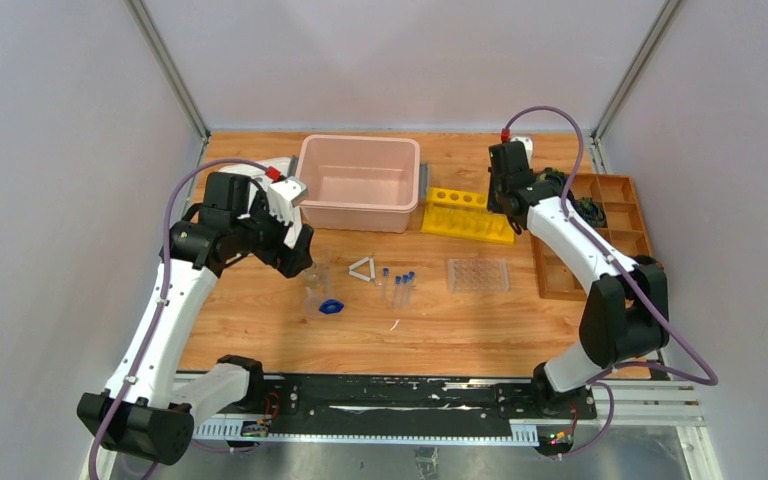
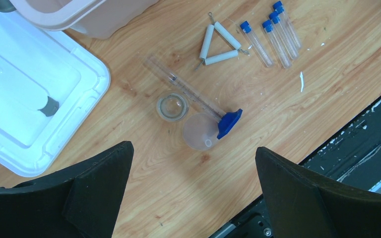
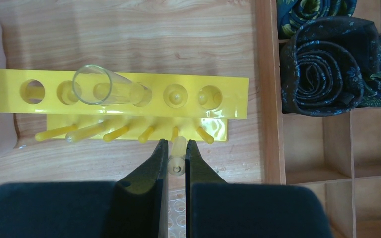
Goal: Organize the chemistry lab equipment
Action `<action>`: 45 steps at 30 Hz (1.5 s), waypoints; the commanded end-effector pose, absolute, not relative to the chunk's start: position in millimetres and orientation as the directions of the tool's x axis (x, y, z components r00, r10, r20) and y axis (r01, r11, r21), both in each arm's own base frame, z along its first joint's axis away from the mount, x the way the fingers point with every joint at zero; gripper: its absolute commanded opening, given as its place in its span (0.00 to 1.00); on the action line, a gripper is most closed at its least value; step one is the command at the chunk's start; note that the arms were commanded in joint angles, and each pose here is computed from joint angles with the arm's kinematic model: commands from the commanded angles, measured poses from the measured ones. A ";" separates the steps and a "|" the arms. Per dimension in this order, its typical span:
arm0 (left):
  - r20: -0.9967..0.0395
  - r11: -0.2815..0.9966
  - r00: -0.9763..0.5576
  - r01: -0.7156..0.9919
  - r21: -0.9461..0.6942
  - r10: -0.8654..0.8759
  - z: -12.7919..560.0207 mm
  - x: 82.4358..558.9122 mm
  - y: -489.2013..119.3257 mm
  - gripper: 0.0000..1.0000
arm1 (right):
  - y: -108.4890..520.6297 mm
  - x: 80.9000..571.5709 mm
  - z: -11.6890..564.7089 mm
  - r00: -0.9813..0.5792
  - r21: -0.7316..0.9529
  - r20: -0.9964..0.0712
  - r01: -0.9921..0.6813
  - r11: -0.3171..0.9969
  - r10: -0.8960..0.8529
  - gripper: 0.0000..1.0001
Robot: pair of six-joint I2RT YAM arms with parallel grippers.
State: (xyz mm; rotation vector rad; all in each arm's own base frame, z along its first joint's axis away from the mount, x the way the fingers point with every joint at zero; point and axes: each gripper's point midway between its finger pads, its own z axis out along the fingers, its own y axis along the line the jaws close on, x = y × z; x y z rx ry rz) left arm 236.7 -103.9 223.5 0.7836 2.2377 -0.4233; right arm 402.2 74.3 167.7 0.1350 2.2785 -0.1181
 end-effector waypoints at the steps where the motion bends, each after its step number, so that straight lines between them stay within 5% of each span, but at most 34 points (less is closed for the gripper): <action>1: -0.745 0.761 -0.535 0.647 -0.057 0.399 234.8 241.5 -106.6 1.00 | 62.5 403.8 155.5 -0.653 -0.060 -0.754 0.185 0.981 0.077 0.00; 45: -0.744 0.761 -0.536 0.646 -0.057 0.399 233.3 239.5 -106.1 1.00 | 66.9 399.5 138.2 -0.676 -0.040 -0.731 0.176 0.983 0.091 0.00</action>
